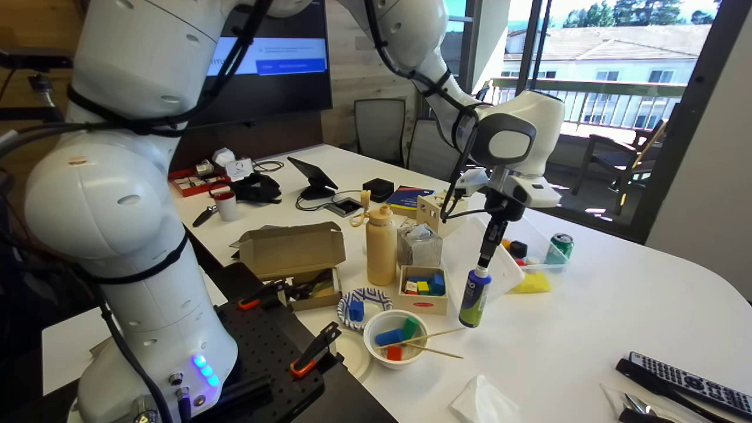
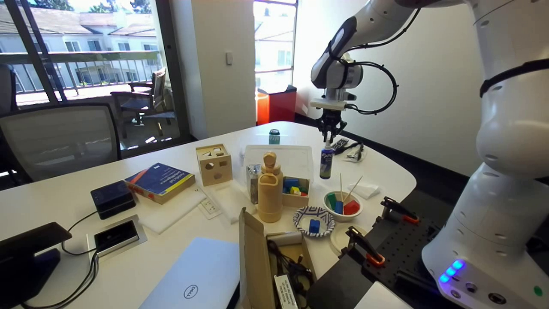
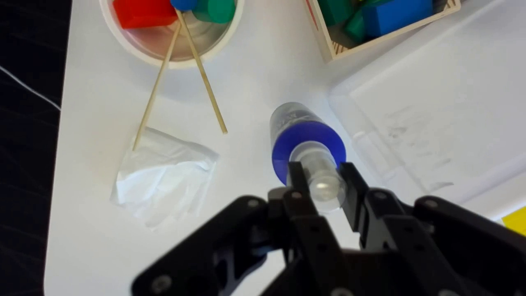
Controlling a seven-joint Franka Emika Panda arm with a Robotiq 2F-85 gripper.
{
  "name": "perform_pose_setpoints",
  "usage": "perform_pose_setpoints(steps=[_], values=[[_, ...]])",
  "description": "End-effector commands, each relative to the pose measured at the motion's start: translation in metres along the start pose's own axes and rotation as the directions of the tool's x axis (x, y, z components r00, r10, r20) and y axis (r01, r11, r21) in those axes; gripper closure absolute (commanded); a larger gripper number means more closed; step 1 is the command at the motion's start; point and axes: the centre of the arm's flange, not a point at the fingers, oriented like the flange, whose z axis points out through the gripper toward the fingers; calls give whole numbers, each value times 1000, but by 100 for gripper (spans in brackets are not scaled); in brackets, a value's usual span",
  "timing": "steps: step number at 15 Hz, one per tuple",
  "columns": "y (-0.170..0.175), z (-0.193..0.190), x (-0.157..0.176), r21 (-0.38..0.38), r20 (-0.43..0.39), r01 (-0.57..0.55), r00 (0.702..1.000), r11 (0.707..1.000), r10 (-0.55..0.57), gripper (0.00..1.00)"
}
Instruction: Remove the clear lid from the blue bottle.
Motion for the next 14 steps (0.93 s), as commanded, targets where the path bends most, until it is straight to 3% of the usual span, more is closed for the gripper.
perform_pose_setpoints(steps=[1, 3, 5, 10, 14], values=[[9, -8, 0, 24, -21, -16, 1000, 1000, 17, 94], [8, -14, 0, 14, -114, -41, 993, 999, 42, 94], [5, -17, 4, 5, -150, -47, 988, 999, 47, 94], [-2, -19, 1, -16, -181, -45, 983, 999, 42, 94], [-3, -6, 10, 8, -164, -41, 986, 999, 42, 94]])
